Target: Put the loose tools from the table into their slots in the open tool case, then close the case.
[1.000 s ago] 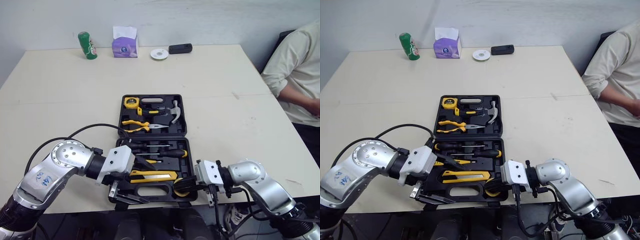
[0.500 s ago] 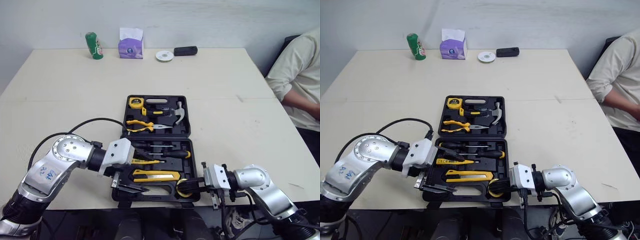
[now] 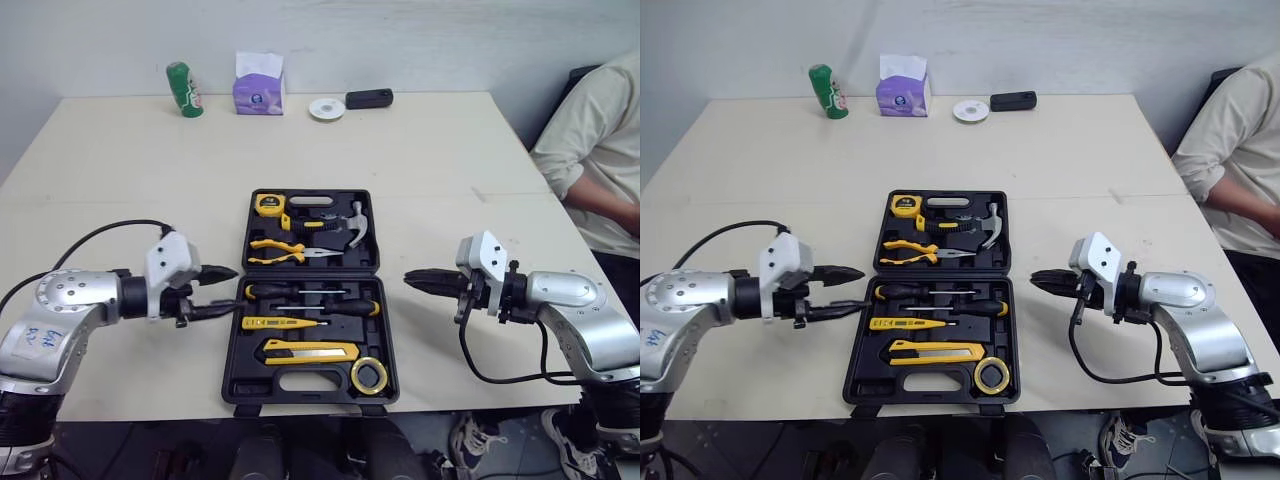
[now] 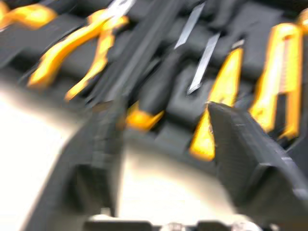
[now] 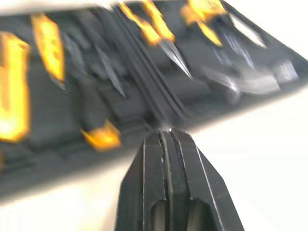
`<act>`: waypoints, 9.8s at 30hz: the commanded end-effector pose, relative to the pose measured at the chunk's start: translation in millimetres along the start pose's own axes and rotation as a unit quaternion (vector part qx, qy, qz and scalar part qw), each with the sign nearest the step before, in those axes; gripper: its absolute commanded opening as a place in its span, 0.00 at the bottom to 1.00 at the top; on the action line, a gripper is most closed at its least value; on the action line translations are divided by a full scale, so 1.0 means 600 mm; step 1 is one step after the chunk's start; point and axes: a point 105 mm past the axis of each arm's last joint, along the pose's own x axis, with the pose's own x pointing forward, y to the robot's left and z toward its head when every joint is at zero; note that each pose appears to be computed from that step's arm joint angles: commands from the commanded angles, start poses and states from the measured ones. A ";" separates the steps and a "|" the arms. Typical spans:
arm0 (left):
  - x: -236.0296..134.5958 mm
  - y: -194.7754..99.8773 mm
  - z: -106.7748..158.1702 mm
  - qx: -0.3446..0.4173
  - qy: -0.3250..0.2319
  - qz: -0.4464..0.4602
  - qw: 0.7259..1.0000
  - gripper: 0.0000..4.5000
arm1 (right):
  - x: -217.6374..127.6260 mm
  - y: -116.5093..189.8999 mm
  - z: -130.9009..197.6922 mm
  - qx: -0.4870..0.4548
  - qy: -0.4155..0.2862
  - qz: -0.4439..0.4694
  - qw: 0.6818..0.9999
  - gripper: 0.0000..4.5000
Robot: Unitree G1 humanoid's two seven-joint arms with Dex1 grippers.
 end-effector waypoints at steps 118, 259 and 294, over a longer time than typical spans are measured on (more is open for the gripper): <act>0.062 0.108 0.064 0.093 -0.128 0.322 0.934 0.00 | 0.088 -0.072 0.127 -0.289 -0.107 -0.223 0.925 0.00; 0.343 -0.136 0.073 0.264 0.069 -0.350 0.896 0.00 | -0.008 0.111 0.050 0.021 0.015 -0.001 1.000 0.01; 0.120 -0.143 0.156 0.147 -0.038 -0.386 0.910 0.00 | -0.042 0.197 0.038 0.049 0.048 0.123 0.990 0.01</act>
